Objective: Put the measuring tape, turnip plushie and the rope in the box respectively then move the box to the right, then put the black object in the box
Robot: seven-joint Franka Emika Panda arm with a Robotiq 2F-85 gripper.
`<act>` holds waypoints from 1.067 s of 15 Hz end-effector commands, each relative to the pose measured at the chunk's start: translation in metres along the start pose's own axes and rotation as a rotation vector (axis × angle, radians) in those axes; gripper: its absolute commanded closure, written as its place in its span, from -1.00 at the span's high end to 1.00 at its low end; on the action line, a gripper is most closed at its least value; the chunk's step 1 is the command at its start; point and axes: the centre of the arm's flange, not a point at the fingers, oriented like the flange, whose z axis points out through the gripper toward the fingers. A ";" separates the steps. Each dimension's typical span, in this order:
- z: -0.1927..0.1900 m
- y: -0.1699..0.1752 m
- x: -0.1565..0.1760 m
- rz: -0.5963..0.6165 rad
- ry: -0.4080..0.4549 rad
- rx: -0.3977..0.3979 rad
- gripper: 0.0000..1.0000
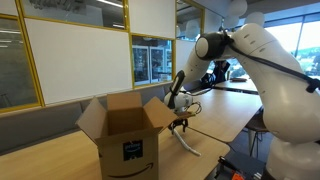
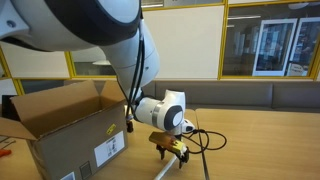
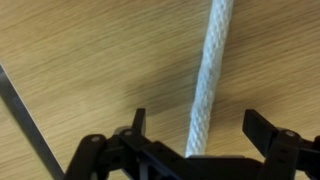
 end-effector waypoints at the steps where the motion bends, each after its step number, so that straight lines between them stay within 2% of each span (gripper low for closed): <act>1: -0.006 0.001 0.012 0.029 0.096 -0.010 1.00; 4: -0.006 0.005 0.014 0.043 0.123 -0.015 1.00; 12: 0.006 0.011 0.011 0.063 0.110 -0.028 1.00; 13: 0.006 0.012 0.011 0.063 0.110 -0.028 0.50; 14: 0.007 0.012 0.011 0.063 0.111 -0.029 0.45; 16: 0.006 0.013 0.011 0.065 0.112 -0.030 0.17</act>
